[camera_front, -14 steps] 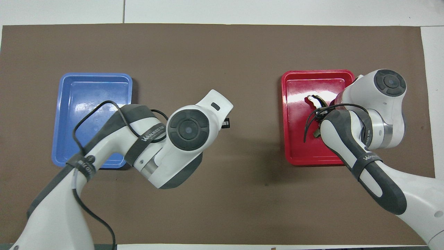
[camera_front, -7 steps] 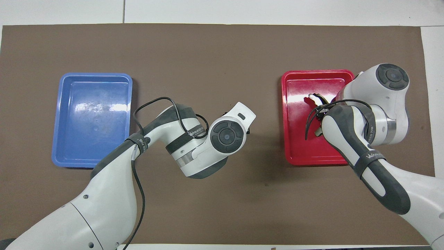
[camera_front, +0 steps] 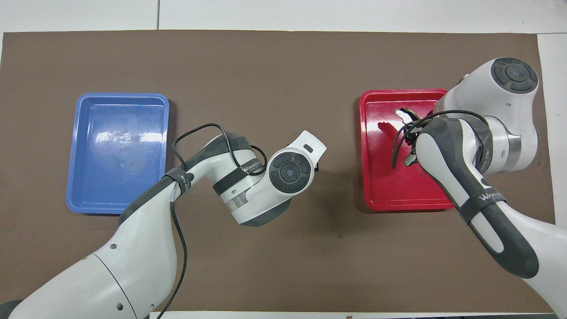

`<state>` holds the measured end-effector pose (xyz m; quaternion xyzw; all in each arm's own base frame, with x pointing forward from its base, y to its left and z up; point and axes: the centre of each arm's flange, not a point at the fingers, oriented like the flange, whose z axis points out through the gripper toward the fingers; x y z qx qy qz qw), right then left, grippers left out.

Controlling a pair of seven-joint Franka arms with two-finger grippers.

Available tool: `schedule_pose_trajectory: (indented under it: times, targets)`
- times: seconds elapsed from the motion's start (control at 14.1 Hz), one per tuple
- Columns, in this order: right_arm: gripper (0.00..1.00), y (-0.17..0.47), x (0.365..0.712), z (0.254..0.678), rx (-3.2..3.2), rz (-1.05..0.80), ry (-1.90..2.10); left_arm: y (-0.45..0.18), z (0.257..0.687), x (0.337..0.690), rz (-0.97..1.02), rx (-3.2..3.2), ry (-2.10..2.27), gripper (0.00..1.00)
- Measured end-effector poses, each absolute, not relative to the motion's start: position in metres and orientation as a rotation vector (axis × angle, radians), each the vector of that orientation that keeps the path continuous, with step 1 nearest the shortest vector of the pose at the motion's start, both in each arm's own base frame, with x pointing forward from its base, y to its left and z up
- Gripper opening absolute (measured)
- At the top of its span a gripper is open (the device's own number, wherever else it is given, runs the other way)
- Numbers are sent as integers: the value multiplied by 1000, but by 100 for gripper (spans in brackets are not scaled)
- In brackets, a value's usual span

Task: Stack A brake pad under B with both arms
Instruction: 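Lower the dark pad onto the table center and open the left gripper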

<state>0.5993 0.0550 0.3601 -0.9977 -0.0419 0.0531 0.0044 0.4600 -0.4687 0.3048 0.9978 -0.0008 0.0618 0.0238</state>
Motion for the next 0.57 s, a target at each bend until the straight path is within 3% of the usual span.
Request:
schedule_pose_trajectory:
  times: [0.36,0.43,0.57]
  targets:
    - [41,59,598,359,-3124,181,-142,-469,303,460,186,3090,-2,40]
    - [41,60,598,359,-3123,180,-144,-468,303,461,186,3090,1,48]
    - [41,61,598,361,-3123,179,-147,-468,303,461,187,3090,3,51]
